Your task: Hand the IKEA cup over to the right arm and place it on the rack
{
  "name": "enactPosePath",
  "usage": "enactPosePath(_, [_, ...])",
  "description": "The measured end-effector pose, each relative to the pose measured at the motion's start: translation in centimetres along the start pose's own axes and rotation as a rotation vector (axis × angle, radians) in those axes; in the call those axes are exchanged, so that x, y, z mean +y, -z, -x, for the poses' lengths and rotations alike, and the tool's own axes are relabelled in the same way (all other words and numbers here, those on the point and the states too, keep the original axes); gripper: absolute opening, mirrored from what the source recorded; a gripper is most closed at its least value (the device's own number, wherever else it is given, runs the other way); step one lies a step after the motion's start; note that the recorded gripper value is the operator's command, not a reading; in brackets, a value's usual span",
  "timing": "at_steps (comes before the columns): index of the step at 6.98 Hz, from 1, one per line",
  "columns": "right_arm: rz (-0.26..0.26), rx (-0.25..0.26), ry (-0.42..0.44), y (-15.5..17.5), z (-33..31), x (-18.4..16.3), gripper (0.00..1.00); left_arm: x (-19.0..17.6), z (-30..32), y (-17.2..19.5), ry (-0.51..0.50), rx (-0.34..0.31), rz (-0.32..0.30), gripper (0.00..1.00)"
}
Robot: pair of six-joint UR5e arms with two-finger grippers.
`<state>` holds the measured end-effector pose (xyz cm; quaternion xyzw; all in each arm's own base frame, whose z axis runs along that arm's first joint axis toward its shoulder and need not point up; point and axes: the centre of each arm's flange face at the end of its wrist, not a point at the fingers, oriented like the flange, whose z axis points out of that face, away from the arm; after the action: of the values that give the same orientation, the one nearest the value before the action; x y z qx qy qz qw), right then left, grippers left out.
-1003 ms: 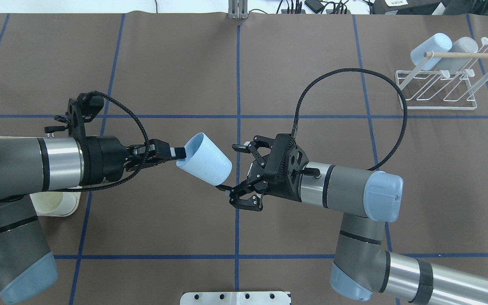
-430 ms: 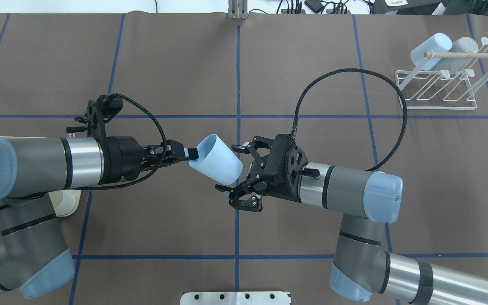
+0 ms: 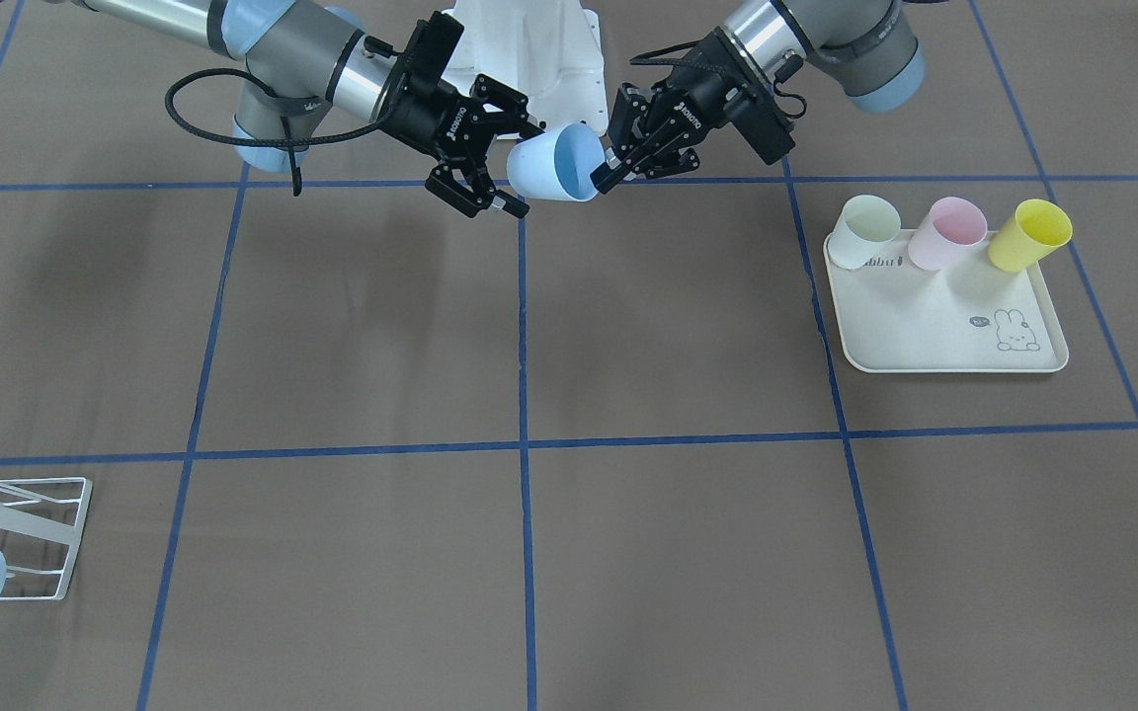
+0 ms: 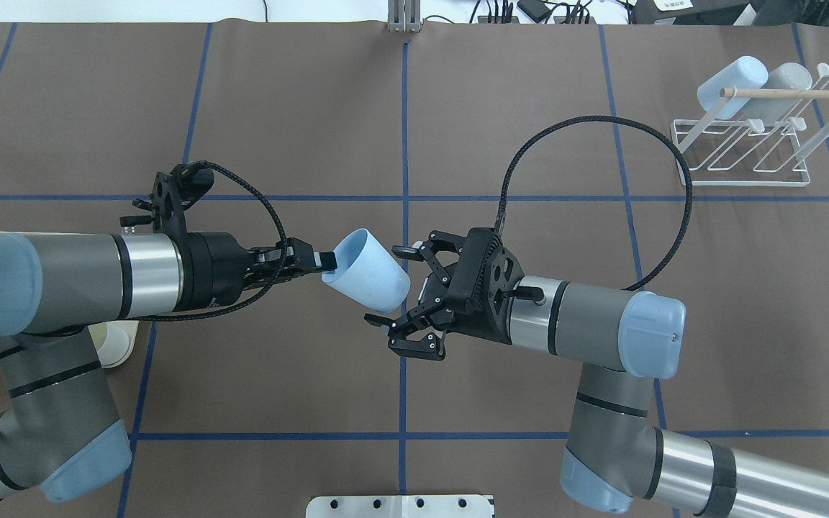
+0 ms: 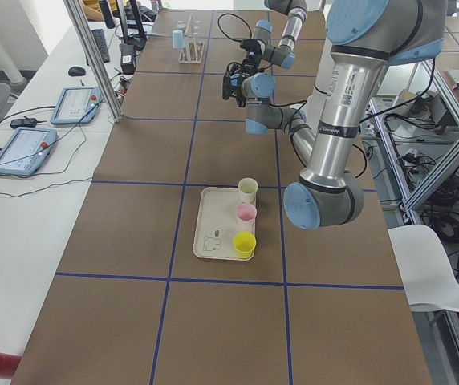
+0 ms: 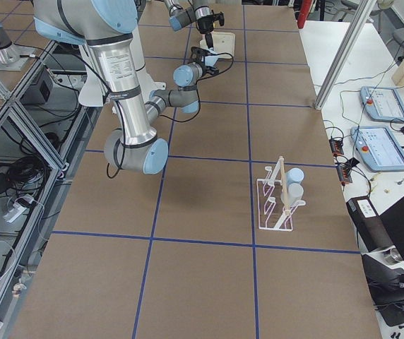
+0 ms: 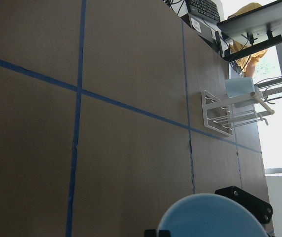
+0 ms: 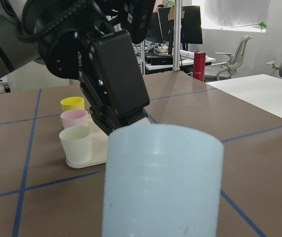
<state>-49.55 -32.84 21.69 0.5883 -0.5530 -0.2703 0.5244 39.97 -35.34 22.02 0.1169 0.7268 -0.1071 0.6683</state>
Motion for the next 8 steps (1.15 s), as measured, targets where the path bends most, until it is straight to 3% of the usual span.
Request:
enactPosePath(1, [0.001, 0.0, 0.001, 0.0, 0.0, 0.0, 0.39, 0.0, 0.0, 0.0, 0.0, 0.0, -0.001, 0.0])
enactPosePath(2, [0.003, -0.001, 0.001, 0.0, 0.0, 0.1, 0.15, 0.0, 0.0, 0.0, 0.0, -0.001, -0.002, 0.05])
enactPosePath(3, [0.003, -0.001, 0.001, 0.0, 0.0, 0.1, 0.1, 0.0, 0.0, 0.0, -0.001, -0.001, -0.001, 0.98])
enactPosePath(7, [0.003, 0.011, 0.004, 0.3, -0.6, -0.1, 0.1, -0.7, -0.8, 1.0, -0.035, 0.015, -0.031, 1.0])
enactPosePath(8, [0.012, 0.026, 0.009, 0.5, -1.4, -0.2, 0.0, -1.5, -0.3, 1.2, -0.072, -0.025, -0.039, 1.0])
